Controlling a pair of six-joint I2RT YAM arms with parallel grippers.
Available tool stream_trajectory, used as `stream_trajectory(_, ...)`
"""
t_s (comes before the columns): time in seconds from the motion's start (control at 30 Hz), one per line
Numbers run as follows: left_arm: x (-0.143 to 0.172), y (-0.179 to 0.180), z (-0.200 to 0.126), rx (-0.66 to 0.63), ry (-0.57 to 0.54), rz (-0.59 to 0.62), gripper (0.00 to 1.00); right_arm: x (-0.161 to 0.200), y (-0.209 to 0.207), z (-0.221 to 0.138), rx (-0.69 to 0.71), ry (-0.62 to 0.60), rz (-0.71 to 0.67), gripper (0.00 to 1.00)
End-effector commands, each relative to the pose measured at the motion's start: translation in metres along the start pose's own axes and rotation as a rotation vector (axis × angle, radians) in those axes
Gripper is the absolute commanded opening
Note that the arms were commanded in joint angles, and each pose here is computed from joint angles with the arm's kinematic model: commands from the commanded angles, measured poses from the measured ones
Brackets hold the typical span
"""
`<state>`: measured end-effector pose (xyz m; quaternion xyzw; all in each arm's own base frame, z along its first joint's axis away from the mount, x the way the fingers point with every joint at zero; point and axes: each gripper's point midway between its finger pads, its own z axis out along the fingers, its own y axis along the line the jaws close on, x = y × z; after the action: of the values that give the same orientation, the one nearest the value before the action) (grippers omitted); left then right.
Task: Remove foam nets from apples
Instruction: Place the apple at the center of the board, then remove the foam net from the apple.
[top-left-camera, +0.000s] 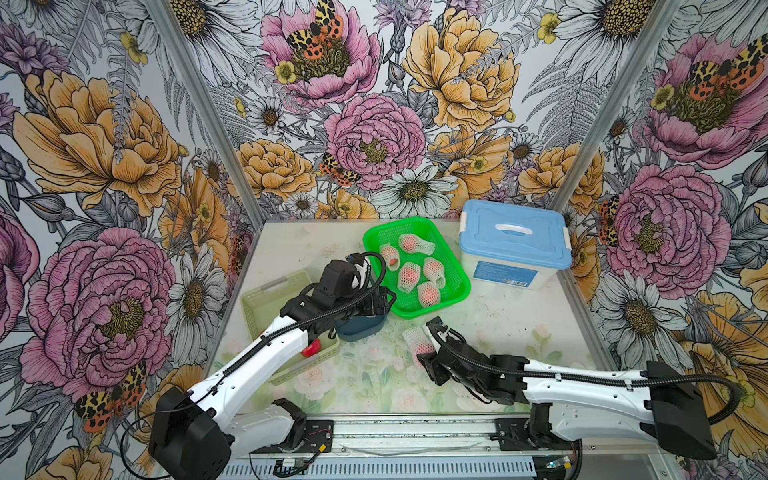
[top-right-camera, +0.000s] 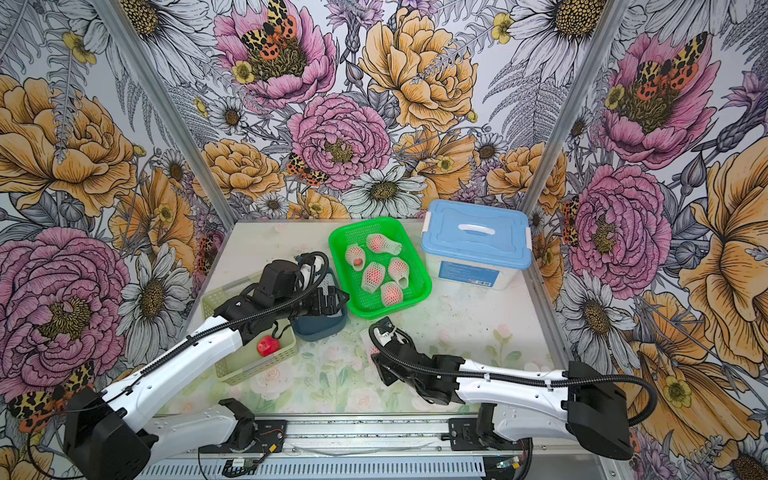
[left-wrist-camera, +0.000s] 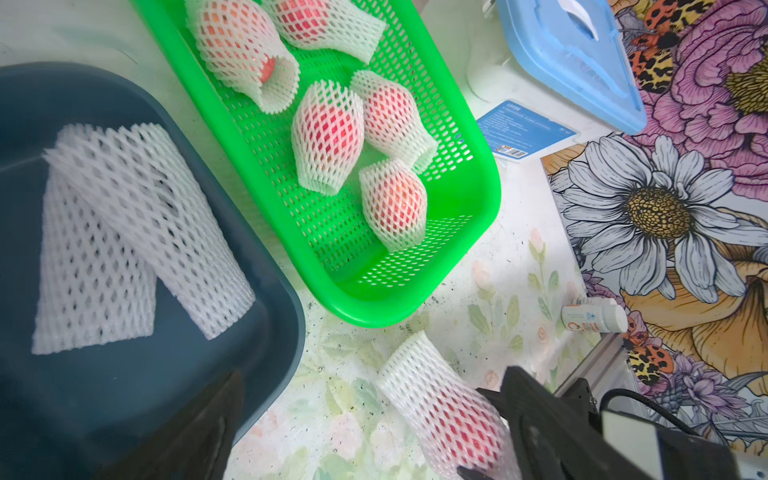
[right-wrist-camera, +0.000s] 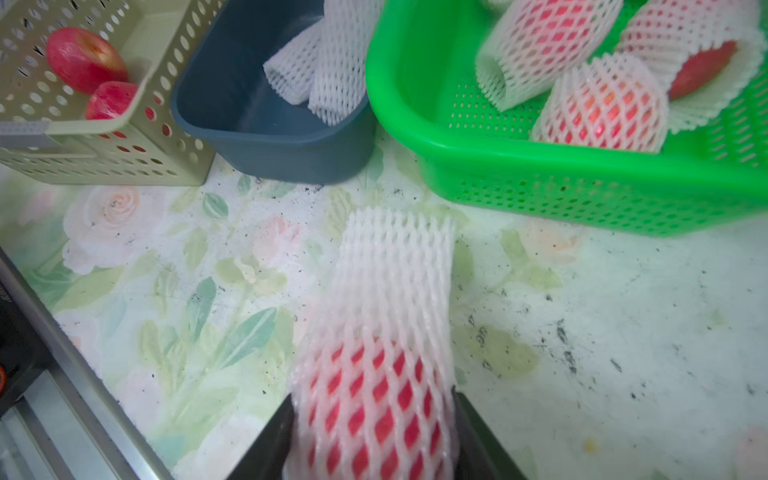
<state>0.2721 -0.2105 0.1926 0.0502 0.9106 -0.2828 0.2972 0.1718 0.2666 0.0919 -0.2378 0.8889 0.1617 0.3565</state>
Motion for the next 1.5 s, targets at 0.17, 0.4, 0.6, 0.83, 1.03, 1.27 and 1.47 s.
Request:
stream_trajectory(0.17, 0.032, 0.006, -0.011, 0.005, -0.021, -0.009, 0.99, 0.006, 0.0, 0.015, 0.133, -0.021, 0.051, 0.57)
stream_trajectory(0.4, 0.096, 0.009, 0.008, 0.045, 0.067, -0.122, 0.99, 0.009, 0.01, 0.01, 0.076, 0.005, 0.06, 0.84)
stream_trajectory(0.6, 0.131, -0.005, 0.026, 0.063, 0.114, -0.11, 0.99, 0.016, -0.033, 0.002, 0.129, 0.028, 0.194, 0.89)
stream_trajectory(0.83, 0.152, -0.019, 0.049, 0.056, 0.162, -0.1, 0.99, 0.026, -0.099, -0.016, 0.276, 0.044, 0.37, 0.9)
stream_trajectory(1.03, 0.164, -0.019, 0.062, -0.029, 0.207, -0.047, 0.99, 0.044, -0.125, -0.02, 0.396, 0.116, 0.395, 0.9)
stream_trajectory(1.27, 0.154, -0.008, 0.059, -0.07, 0.173, -0.084, 0.99, 0.051, -0.082, -0.01, 0.334, 0.167, 0.208, 0.9)
stream_trajectory(1.47, 0.152, 0.012, 0.057, -0.099, 0.172, -0.158, 0.99, 0.05, -0.025, -0.002, 0.24, 0.167, 0.079, 0.9)
